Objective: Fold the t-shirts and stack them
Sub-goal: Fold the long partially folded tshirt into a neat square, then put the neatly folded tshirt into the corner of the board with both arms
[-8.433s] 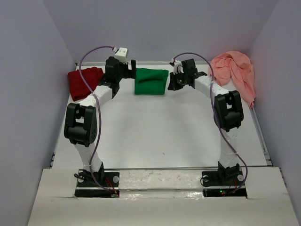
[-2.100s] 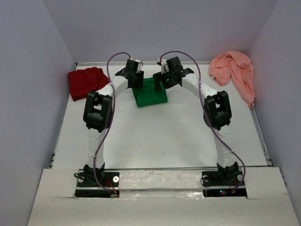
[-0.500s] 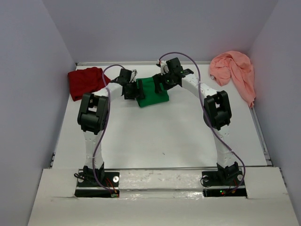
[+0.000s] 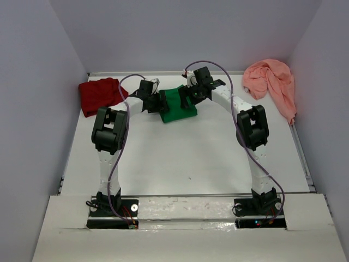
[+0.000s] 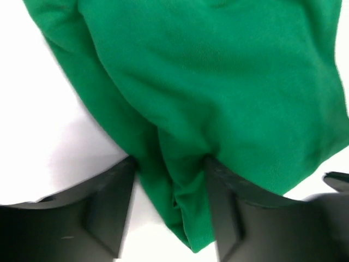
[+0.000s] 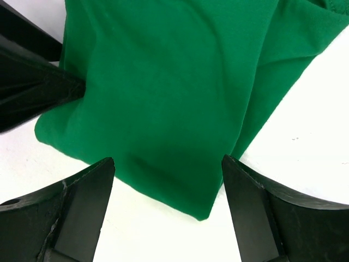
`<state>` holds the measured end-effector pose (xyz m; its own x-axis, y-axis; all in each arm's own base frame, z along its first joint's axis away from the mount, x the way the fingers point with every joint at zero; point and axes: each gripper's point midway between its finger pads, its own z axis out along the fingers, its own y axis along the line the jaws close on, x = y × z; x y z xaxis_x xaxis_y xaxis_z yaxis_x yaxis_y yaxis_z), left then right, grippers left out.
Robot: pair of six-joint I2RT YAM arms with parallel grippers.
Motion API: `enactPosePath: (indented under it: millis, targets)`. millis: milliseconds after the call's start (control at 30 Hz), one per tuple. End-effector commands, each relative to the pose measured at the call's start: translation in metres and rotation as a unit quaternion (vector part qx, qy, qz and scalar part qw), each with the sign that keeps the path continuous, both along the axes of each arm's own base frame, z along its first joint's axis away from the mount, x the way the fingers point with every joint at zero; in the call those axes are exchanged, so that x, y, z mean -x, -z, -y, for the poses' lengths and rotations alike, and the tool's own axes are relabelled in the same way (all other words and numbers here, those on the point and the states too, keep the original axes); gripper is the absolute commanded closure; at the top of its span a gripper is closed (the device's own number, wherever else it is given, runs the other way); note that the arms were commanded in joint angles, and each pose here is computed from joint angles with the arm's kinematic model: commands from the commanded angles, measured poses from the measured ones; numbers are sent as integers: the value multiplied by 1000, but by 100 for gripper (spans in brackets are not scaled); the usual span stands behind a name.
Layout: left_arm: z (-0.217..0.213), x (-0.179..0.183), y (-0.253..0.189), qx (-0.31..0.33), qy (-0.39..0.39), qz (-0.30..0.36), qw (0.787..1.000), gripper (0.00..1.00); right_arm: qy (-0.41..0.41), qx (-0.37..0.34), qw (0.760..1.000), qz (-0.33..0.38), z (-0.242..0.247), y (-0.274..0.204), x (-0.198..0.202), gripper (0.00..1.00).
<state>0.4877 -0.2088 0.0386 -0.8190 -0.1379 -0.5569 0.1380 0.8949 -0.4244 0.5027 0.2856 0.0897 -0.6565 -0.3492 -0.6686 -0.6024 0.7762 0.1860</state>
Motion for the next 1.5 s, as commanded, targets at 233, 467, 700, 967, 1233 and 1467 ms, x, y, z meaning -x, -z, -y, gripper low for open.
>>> enactPosePath:
  millis: [233,467,700,967,1233,1467]
  targets:
    - [9,23,46,-9,3,-54,999,88,5,-53,998,43,9,-81,-6,15]
    - [1,27,47,-27,1,-53,998,99,2,-51,998,35,14,-83,-2,15]
    - [-12,30,48,-41,-1,-53,998,100,-5,-45,999,-9,12,-46,5,12]
    - [-11,30,41,-37,5,-42,998,100,72,51,995,-37,43,15,-14,8]
    - [-8,30,22,-30,11,-22,999,100,116,15,990,-76,51,43,-34,8]
    - [-4,32,16,-25,20,-16,999,100,92,-51,991,-84,33,42,-46,8]
